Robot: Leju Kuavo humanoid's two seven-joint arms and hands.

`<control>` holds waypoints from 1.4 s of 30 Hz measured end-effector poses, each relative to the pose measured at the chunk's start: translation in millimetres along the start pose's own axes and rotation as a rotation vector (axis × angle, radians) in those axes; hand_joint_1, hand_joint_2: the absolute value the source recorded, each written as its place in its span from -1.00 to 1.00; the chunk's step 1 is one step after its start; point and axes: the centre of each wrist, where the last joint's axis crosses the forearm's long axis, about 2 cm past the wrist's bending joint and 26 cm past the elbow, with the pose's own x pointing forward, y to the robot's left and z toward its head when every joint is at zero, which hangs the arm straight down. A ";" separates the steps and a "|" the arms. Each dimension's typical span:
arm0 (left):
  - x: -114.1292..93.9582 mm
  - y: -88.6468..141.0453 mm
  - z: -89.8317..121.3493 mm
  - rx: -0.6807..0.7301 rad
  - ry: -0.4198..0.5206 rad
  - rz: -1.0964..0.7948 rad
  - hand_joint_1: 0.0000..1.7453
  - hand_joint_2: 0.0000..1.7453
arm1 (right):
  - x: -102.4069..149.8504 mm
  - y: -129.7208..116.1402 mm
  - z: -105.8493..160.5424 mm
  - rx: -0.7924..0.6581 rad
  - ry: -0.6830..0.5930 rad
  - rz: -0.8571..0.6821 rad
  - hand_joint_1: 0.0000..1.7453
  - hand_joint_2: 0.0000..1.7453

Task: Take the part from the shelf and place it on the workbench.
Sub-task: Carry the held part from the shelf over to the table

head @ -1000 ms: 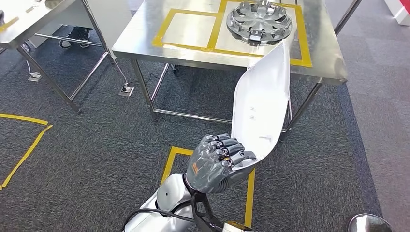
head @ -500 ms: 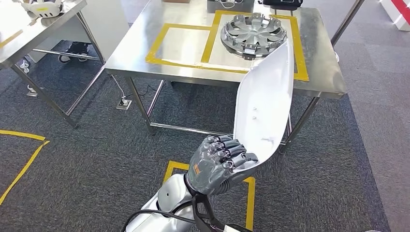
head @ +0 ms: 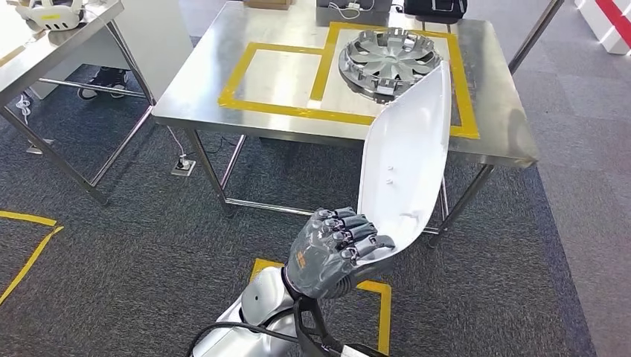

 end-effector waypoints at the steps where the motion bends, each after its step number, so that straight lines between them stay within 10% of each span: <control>1: -0.4 0.1 -1.0 0.002 -0.001 0.000 1.00 1.00 | 0.7 0.1 0.0 -0.001 -0.002 -0.002 -1.00 -1.00; 42: -0.6 -5.2 -2.1 -0.023 0.019 0.003 1.00 1.00 | -2.5 3.4 1.2 0.000 -0.005 -0.021 -1.00 -1.00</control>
